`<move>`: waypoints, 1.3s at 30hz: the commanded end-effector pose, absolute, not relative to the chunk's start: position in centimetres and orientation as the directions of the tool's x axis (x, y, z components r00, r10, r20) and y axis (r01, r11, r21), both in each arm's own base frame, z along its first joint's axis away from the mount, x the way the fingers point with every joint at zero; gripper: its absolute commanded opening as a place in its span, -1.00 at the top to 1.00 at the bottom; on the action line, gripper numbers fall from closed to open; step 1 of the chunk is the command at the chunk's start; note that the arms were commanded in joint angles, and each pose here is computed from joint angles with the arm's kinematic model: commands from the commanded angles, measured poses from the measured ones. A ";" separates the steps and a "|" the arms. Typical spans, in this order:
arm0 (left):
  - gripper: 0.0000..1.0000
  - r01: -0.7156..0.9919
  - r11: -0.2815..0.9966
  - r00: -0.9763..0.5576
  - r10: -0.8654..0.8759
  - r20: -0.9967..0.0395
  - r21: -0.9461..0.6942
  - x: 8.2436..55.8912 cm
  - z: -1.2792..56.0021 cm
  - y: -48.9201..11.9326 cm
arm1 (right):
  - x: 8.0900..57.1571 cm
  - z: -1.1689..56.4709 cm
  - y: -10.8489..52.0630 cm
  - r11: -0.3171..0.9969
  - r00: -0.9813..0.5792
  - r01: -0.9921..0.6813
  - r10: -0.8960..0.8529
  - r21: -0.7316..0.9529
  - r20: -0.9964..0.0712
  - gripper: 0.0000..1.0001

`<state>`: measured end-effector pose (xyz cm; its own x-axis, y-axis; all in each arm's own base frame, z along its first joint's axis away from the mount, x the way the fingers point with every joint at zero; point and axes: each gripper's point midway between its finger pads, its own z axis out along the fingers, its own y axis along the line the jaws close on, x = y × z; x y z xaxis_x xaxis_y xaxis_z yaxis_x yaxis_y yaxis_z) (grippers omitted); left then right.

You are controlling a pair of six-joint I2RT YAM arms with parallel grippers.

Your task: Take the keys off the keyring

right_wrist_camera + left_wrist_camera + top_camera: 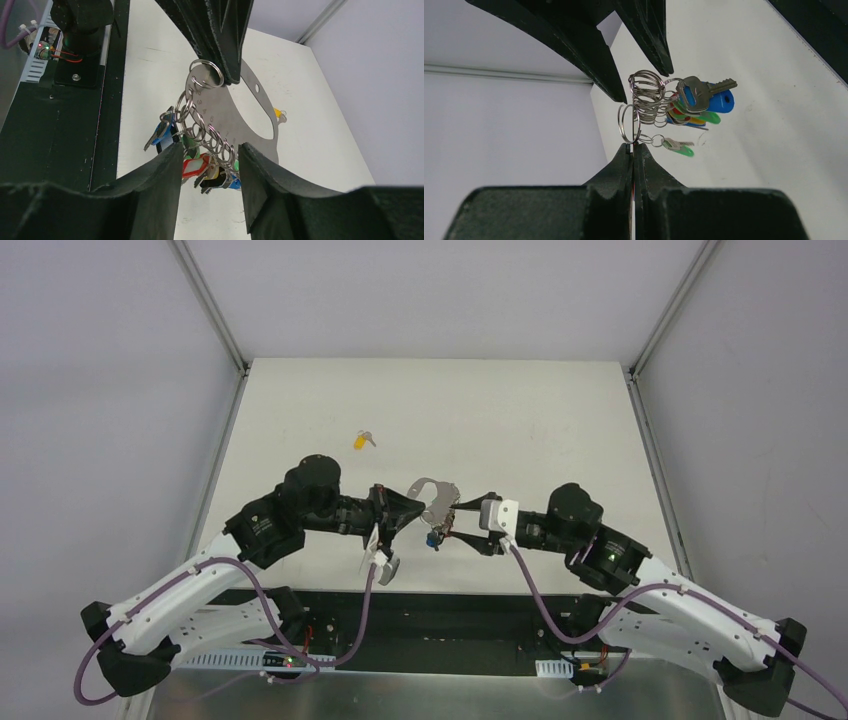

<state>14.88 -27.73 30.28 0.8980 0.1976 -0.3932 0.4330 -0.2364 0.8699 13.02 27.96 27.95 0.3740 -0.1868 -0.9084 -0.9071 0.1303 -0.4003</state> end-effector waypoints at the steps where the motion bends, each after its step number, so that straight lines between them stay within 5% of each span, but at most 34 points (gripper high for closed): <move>1: 1.00 0.361 -0.152 0.932 0.075 -0.354 0.920 13.4 34.5 -28.1 | 13.0 31.5 29.1 0.140 0.481 -0.857 -0.130 -0.496 -0.867 0.00; 9: 1.00 0.398 -0.145 0.916 0.015 -0.401 0.906 12.1 34.8 -28.2 | 13.1 31.3 30.7 0.139 0.520 -0.830 -0.158 -0.540 -0.840 0.10; 15: 1.00 0.465 -0.080 0.885 0.016 -0.465 0.882 12.3 34.9 -28.3 | 12.8 31.4 30.7 0.145 0.502 -0.839 -0.164 -0.524 -0.849 1.00; 19: 0.91 0.559 0.012 0.828 0.049 -0.558 0.829 13.4 34.5 -28.3 | 12.5 31.9 30.0 0.167 0.489 -0.845 -0.147 -0.509 -0.860 1.00; 27: 0.21 0.824 0.227 0.543 -0.056 -0.838 0.519 13.5 35.0 -27.4 | 14.3 33.4 28.2 0.301 0.467 -0.812 -0.183 -0.501 -0.865 1.00; 33: 0.03 0.886 0.462 0.121 -0.141 -0.983 0.043 16.6 34.7 -25.9 | 15.9 33.7 27.5 0.314 0.523 -0.739 -0.288 -0.595 -0.802 1.00; 39: 0.05 0.923 0.337 -0.126 -0.195 -0.973 -0.187 15.9 33.4 -29.1 | 17.9 35.0 27.4 0.232 0.679 -0.562 -0.419 -0.794 -0.603 1.00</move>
